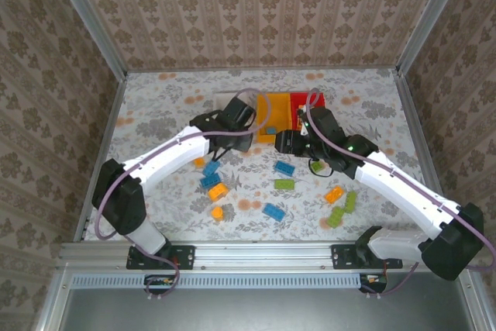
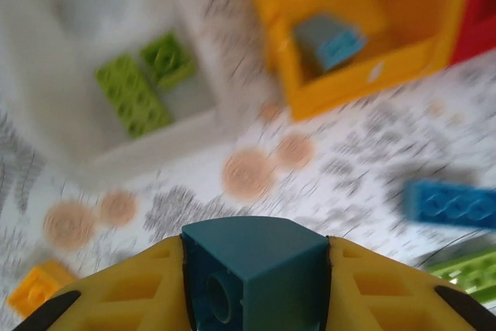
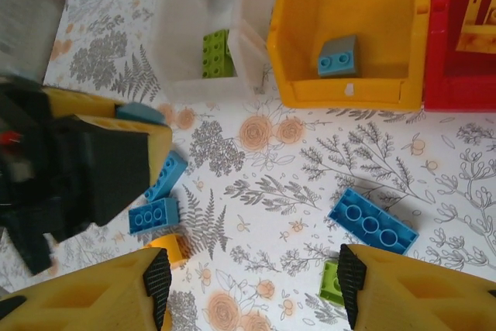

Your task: Sort the legos into containers by color

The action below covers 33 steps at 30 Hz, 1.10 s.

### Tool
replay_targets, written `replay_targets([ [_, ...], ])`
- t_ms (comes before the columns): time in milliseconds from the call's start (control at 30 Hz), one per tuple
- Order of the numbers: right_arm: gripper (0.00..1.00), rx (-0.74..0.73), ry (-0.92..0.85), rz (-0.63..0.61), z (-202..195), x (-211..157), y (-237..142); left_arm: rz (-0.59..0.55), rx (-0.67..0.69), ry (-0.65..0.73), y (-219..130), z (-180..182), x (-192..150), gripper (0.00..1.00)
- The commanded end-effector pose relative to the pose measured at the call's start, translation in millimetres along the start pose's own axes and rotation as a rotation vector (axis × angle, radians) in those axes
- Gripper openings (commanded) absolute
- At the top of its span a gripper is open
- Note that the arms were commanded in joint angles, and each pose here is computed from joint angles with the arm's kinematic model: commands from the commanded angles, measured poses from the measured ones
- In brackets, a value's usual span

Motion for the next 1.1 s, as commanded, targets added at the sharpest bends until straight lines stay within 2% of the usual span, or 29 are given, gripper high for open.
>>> replay_targets([
  [0,0.61,-0.061,0.011,-0.068,-14.4,16.1,-5.9,0.024,-0.014,0.032,12.2,-19.3,15.6,0.34],
  [267,0.61,-0.113,0.097,-0.136,-44.1,32.4,-20.2,0.036,-0.129,0.106,67.1,-74.3,59.8,0.37],
  [500,0.61,-0.124,0.106,-0.121,-50.2,25.0,-21.4,0.092,-0.162,0.101,117.3,-82.9,63.6,0.38],
  [633,0.61,-0.119,0.113,-0.115,-50.6,20.9,-20.2,0.128,-0.183,0.092,136.1,-83.2,56.9,0.42],
  [733,0.61,-0.114,0.113,-0.112,-50.1,20.0,-19.0,0.144,-0.188,0.092,143.1,-84.1,53.2,0.45],
  [933,0.62,-0.111,0.115,-0.107,-50.0,18.8,-16.0,0.146,-0.184,0.083,140.7,-82.8,51.7,0.59],
  [1067,0.62,-0.127,0.113,-0.097,-52.8,15.9,-15.9,0.123,-0.178,0.083,129.1,-81.8,54.9,0.6],
])
Point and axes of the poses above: each hand's point on the last joint's axis, 136 mm out from that joint toward the fingers, its own y axis out along the fingers, its own z axis along the line the jaws close on, x = y × z, the point moved 2 cm from there along -y, back along the fingers, and after that the axes turned 15 degrees about -y, right-handed, at the moved point
